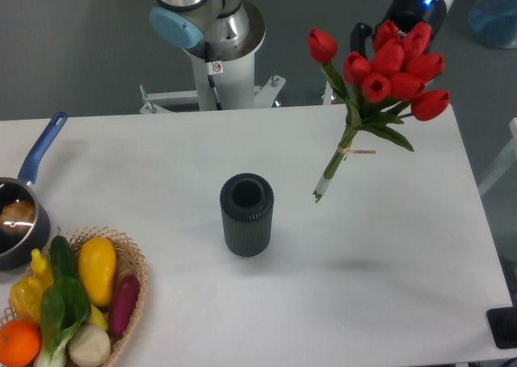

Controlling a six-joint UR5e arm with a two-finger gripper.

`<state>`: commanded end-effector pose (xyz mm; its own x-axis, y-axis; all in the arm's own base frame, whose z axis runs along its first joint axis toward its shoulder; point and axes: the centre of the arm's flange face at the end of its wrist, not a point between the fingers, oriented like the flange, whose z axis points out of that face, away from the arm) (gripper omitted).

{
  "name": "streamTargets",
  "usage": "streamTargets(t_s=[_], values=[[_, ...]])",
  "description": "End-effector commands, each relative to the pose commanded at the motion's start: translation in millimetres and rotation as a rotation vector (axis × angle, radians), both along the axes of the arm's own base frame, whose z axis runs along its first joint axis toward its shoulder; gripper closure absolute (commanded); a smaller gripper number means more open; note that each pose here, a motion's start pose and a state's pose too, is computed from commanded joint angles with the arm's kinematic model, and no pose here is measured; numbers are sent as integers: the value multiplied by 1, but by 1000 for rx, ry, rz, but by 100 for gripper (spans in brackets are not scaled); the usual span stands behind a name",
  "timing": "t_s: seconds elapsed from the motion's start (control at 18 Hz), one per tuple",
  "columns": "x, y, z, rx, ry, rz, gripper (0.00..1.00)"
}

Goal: Place the flowers on the table
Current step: 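Hold the red tulip bouquet upright in the gripper above the table, then tilt the tulip bouquet so the blooms swing down toward the table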

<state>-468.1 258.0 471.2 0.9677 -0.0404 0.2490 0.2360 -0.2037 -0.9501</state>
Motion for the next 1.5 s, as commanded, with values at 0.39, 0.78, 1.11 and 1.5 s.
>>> streamTargets(t_s=[0.39,0.78,1.11,1.5], values=[[3,2,-6,-9,-42,-1,67],[10,0,-2,-101,-3,-17,67],[0,-11,-2,-181,19,-10,67],[-21,-20,-3,-252,53,-1,68]])
